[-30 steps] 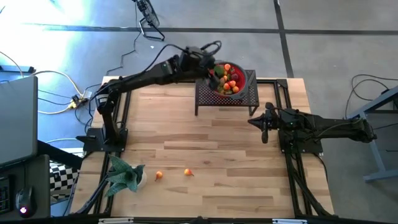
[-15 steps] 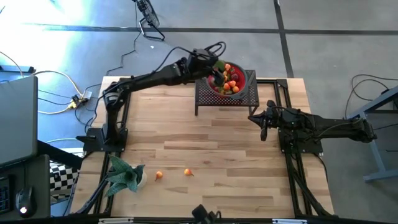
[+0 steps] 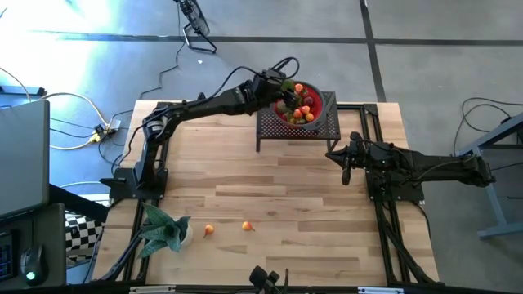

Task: Pick & Place Fruit
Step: Put the half kiwi into the strainer on the shelf

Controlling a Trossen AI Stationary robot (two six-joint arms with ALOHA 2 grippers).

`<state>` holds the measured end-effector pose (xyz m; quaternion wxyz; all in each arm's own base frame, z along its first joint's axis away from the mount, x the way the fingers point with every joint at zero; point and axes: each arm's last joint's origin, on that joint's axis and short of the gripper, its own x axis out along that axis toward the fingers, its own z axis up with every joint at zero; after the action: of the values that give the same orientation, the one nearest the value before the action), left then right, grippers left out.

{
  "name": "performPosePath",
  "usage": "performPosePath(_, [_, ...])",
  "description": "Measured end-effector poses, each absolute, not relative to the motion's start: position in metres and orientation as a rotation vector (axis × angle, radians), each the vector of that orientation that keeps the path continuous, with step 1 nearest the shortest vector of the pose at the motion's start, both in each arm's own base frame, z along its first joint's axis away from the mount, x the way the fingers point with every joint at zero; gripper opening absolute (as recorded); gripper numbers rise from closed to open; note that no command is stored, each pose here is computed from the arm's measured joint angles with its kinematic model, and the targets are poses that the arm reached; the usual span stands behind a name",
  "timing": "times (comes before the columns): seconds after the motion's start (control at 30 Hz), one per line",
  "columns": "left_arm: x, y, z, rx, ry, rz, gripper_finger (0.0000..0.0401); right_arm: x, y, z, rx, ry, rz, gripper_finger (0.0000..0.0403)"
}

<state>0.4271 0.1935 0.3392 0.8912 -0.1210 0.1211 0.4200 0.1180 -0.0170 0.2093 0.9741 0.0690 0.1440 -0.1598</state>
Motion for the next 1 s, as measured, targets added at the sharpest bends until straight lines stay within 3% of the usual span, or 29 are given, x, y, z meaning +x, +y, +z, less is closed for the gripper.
performPosePath(1.0, [0.4282, 0.1891, 0.3364, -0.303, 0.272, 0.830, 0.0258, 0.1231, -0.0175, 0.2044, 0.129, 0.340, -0.324, 0.0005])
